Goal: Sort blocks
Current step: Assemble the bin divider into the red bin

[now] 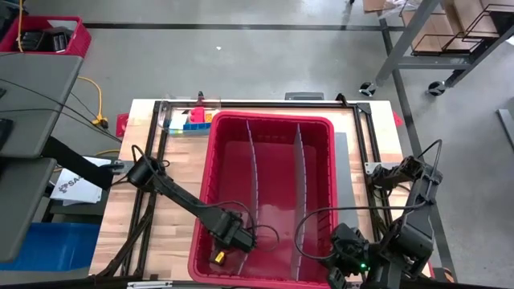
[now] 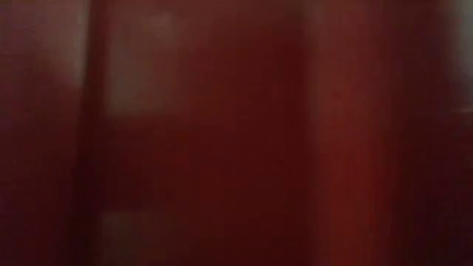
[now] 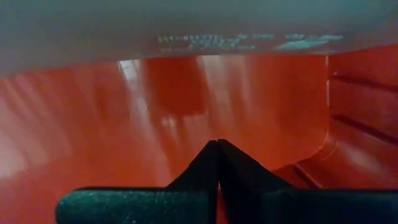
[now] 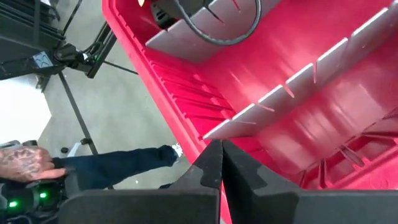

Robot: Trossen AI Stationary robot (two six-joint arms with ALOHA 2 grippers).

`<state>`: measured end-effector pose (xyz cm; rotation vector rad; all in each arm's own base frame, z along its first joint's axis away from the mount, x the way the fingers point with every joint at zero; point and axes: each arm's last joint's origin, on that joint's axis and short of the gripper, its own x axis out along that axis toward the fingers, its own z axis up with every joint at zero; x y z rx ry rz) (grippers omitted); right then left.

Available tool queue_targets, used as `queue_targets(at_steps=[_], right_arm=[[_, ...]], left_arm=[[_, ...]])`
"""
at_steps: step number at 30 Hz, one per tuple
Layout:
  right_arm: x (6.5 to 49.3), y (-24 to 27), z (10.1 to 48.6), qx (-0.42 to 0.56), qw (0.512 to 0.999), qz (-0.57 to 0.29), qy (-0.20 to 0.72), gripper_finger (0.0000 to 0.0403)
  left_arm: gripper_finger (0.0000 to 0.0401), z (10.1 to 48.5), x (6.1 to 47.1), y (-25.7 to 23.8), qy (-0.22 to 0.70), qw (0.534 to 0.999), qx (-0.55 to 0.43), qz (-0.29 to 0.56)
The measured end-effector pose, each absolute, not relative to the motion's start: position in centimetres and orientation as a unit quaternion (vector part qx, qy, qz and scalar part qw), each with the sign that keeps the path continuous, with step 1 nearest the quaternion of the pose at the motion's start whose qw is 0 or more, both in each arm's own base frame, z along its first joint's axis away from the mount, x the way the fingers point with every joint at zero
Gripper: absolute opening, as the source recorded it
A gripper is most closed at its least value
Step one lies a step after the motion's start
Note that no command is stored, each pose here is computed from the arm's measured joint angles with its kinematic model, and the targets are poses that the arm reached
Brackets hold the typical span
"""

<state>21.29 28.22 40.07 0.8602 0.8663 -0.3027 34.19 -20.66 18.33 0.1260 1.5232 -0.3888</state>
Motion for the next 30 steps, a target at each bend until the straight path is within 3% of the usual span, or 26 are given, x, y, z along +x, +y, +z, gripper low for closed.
queue_targets(at_steps=[17,23,30], right_arm=[[22.0,27.7,40.1,0.406,0.810,-0.149,0.396,0.0000],[22.1,27.6,40.2,0.405,0.811,-0.148,0.396,0.0000],[22.1,27.7,40.3,0.408,0.814,-0.146,0.386,0.0000]], left_arm=[[0.0000,18.8,36.7,-24.2,0.519,0.830,0.011,-0.205],[0.0000,17.5,35.6,-24.6,0.530,0.827,-0.018,-0.188],[0.0000,18.6,33.5,-24.6,0.428,0.887,-0.086,-0.152]])
